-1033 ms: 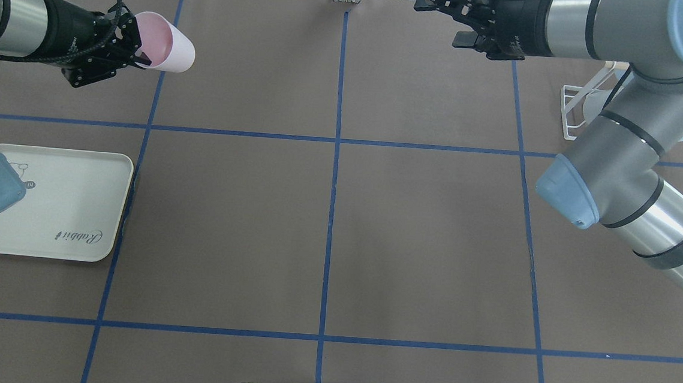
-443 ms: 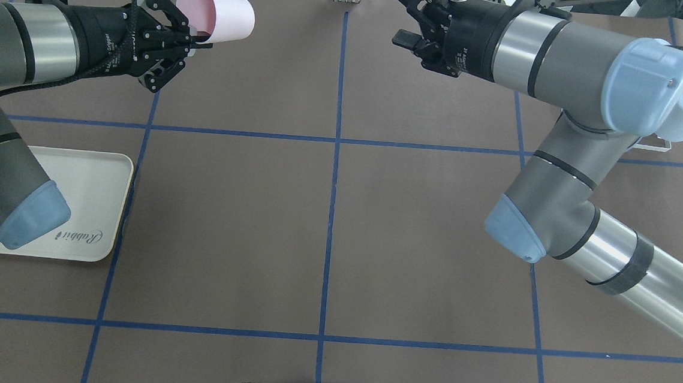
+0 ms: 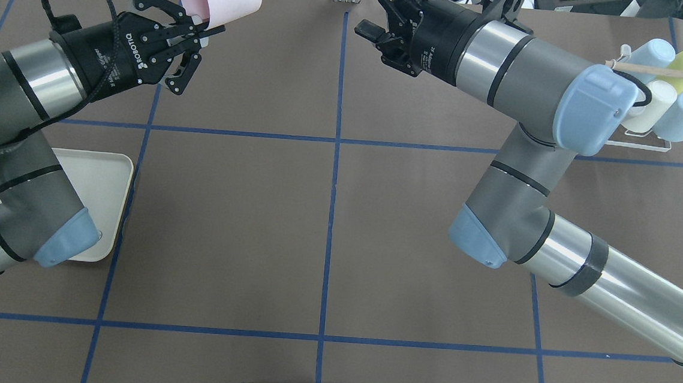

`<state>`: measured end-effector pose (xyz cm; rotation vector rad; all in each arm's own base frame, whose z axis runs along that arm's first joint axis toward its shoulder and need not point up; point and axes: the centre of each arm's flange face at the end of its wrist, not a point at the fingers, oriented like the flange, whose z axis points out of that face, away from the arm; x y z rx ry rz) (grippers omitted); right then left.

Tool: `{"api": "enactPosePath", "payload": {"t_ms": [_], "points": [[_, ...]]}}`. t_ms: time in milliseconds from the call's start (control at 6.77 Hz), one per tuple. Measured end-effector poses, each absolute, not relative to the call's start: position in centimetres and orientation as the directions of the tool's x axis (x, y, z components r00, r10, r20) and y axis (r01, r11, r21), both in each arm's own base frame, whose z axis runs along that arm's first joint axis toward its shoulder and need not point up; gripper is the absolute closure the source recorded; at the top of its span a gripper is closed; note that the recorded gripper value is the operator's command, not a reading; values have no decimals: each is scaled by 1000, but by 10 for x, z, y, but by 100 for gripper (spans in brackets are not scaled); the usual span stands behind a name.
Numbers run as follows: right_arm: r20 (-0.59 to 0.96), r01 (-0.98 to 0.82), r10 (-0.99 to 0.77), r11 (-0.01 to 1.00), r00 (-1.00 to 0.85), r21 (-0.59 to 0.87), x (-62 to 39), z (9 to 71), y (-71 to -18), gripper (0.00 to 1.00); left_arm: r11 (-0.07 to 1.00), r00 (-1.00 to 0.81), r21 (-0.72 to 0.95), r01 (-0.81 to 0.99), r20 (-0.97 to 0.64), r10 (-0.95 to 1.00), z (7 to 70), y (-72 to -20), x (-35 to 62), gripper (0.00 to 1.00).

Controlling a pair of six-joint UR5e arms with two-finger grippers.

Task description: Transfer IKEA cup to right arm and place on rack

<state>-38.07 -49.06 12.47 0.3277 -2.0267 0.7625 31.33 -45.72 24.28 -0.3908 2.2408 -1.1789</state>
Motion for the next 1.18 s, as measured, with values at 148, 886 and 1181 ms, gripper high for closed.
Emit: {"api": "enactPosePath", "payload": {"t_ms": [148,886,1181], "points": [[817,-486,69,775,-573,-405,-394,127,-490,0,568,-839,-818,-98,-239,-489,249,-442,330,100],[800,-450,95,785,-592,-426,-418,124,-485,0,580,-852,-790,-199,-154,-501,218,-423,402,100],[801,-448,101,785,-590,-428,-424,125,-483,0,599,-848,-780,-179,-186,-496,208,-416,419,100]]}}
